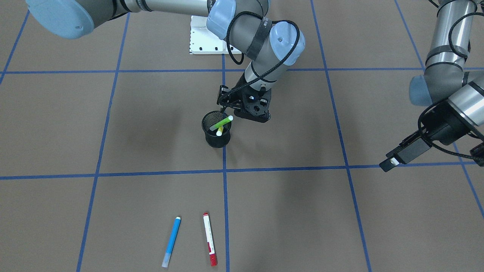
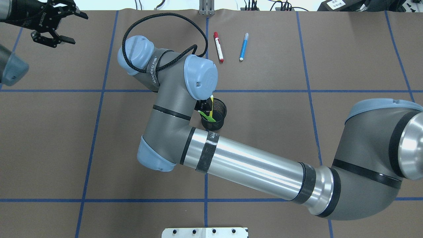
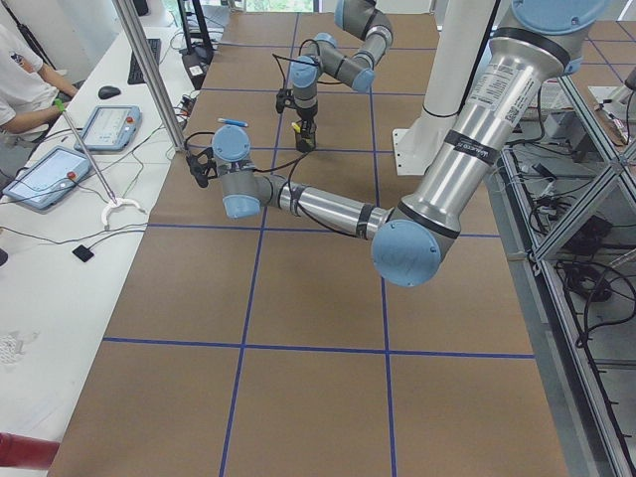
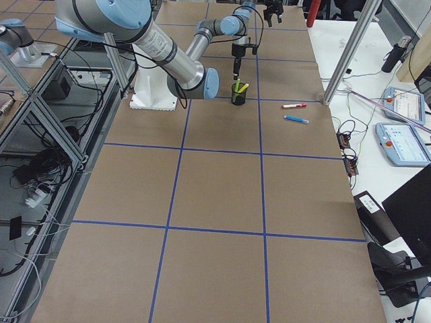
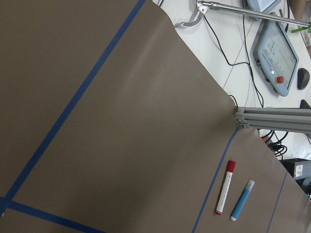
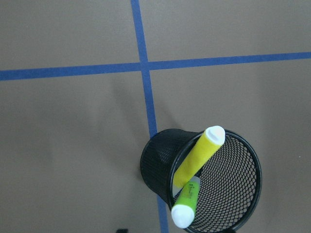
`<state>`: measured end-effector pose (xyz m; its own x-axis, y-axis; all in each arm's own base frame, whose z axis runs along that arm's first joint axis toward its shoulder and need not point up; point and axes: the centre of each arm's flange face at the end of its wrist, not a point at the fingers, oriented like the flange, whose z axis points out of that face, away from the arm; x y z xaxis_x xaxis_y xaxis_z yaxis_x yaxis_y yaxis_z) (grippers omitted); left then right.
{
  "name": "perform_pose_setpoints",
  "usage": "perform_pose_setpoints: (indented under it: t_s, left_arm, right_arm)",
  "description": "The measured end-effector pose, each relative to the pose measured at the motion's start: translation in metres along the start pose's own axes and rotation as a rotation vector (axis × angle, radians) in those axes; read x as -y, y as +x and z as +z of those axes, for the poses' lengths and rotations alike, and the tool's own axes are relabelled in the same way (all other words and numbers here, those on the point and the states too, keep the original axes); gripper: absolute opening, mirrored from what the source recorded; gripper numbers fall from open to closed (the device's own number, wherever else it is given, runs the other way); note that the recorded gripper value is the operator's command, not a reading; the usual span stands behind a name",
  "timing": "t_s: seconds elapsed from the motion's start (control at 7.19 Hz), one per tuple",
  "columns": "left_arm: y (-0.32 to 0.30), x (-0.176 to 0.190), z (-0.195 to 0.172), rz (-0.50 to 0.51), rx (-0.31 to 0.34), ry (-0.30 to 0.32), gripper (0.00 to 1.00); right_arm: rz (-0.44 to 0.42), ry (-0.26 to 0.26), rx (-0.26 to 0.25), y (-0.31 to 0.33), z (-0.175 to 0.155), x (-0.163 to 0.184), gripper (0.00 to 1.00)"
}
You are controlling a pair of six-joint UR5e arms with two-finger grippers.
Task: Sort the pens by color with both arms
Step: 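Lower the right gripper into the cup toward the green marker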
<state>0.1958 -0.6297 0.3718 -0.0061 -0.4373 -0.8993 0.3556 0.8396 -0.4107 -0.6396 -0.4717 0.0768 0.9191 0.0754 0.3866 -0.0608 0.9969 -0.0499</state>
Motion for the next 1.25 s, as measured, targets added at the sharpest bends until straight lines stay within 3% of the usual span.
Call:
perform_pose_setpoints:
  t_s: [0.83,0.97,1.11,1.25]
  left_arm:
    - [-0.008,-0.001,0.0,-0.006,0.005,-0.001,1.0]
    - [-0.008,0.0,0.0,-0.007,0.006,-0.001,1.0]
    - [-0.009,0.0,0.001,-0.007,0.007,-0.002,1.0]
    - [-0.01,0.0,0.001,-0.007,0.008,-0.002,1.0]
  right_arm:
    - [-0.079,0.061,-0.059,-0.004,0.008,-0.003,0.61]
    - [-0.088,0.068,-0.057,-0.005,0.01,-0.003,0.54]
    - [-0.094,0.074,-0.048,-0.007,0.011,-0.002,0.4]
    - [-0.098,0.079,-0.039,-0.009,0.013,-0.001,0.37]
